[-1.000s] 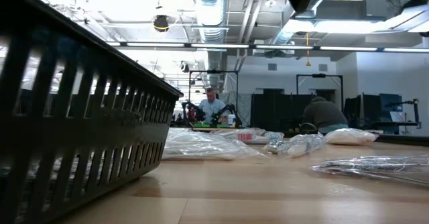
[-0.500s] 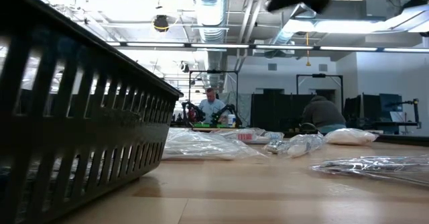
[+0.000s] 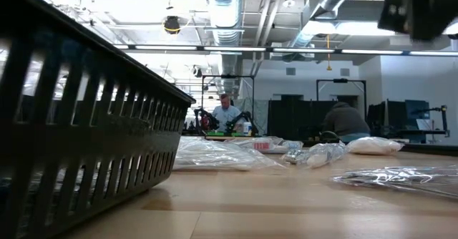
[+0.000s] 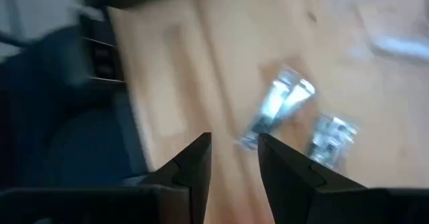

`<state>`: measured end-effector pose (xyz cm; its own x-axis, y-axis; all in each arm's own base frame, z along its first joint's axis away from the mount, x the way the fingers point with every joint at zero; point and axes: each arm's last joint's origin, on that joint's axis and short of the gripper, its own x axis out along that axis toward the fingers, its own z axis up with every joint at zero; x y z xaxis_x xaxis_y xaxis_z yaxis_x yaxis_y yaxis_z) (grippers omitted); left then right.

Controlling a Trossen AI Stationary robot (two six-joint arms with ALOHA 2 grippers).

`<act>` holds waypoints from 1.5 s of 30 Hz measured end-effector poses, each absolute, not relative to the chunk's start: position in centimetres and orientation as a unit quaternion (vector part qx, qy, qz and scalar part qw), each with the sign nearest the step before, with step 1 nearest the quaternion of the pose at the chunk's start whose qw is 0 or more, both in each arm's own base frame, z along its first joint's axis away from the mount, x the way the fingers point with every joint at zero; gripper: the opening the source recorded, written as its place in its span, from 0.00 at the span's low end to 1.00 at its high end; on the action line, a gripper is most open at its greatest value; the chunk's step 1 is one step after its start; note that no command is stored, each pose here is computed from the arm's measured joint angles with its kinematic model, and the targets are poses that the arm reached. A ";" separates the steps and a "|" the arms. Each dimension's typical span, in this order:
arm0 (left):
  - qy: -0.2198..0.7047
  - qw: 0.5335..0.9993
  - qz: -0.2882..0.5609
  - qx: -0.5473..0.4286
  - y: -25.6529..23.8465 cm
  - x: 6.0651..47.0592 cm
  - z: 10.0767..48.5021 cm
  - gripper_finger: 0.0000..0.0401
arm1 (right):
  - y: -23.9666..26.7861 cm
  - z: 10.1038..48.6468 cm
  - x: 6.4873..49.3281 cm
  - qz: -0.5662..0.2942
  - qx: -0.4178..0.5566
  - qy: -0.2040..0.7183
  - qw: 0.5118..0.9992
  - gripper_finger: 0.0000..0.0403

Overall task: Pick & Place Travel size toiletries
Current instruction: Put the nail cutter into the right black bin

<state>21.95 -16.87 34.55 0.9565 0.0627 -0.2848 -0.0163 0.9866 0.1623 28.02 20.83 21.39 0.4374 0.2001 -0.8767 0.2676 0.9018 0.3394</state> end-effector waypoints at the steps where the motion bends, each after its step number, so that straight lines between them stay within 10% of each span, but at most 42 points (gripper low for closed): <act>1: 0.145 0.986 0.020 0.078 -16.9 22.0 34.6 0.33 | 20.9 21.0 28.1 -0.027 0.220 0.535 0.815 0.28; 18: 0.145 0.986 0.021 0.074 -16.9 22.0 34.6 0.33 | 18.5 16.0 29.5 -0.106 0.207 0.637 0.735 0.23; 45: 0.139 0.989 0.002 0.059 -16.5 22.7 33.8 0.33 | 19.2 15.8 28.9 -0.115 0.204 0.632 0.738 0.23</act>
<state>22.69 -16.47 33.79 0.9612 0.0211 -0.2749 0.0117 0.9931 0.1169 28.85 19.22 15.76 0.1734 0.0881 -0.9809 0.4290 0.8898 0.1557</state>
